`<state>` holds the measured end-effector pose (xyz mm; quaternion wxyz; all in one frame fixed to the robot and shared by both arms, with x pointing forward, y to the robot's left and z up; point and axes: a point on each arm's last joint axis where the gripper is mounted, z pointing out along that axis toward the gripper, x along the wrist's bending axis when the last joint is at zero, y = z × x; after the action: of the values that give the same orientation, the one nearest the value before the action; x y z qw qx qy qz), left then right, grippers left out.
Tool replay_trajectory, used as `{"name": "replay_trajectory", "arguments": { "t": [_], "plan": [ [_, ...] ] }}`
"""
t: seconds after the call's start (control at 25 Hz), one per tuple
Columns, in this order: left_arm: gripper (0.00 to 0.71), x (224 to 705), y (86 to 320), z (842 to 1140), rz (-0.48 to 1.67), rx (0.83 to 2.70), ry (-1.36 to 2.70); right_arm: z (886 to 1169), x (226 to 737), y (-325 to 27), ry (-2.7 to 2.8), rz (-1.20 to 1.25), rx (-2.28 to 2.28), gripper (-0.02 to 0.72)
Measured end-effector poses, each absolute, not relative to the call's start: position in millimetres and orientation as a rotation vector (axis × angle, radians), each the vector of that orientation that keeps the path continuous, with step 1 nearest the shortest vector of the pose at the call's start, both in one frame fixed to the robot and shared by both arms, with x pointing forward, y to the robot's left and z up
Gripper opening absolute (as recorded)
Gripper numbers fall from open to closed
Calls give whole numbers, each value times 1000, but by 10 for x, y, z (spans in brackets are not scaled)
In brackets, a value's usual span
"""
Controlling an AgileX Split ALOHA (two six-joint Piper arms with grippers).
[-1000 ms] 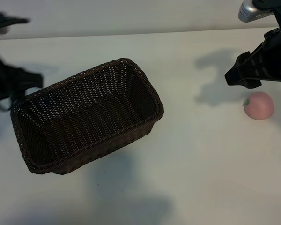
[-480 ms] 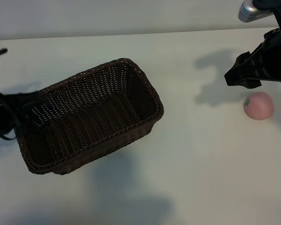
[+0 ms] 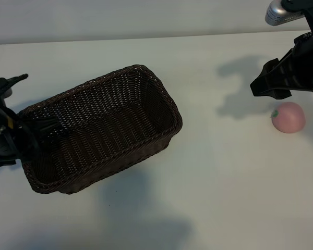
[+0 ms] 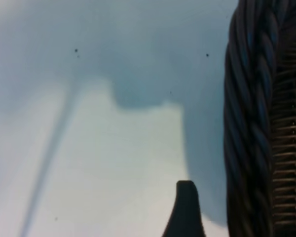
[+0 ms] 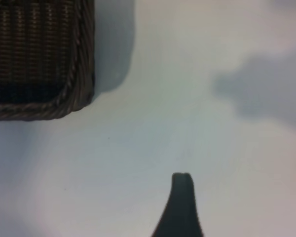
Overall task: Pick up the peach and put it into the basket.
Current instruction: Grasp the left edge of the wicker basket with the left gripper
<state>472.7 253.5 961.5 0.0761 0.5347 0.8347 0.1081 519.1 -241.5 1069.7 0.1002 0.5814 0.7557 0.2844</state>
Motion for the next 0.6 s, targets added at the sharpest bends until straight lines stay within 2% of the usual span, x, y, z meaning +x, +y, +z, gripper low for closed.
{"name": "replay_trajectory", "arguments": {
  "t": [0.24, 0.44, 0.6],
  "plan": [
    [592, 4795, 2511, 9384, 287, 1650, 2556, 10697, 5191, -2415, 2234, 840, 1718, 586],
    [589, 4822, 2498, 9363, 286, 1640, 2539, 10697, 5191, -2415, 2234, 840, 1719, 586],
    [553, 4833, 2489, 9318, 273, 1649, 2545, 10697, 5191, -2415, 2234, 840, 1719, 586]
  ]
}}
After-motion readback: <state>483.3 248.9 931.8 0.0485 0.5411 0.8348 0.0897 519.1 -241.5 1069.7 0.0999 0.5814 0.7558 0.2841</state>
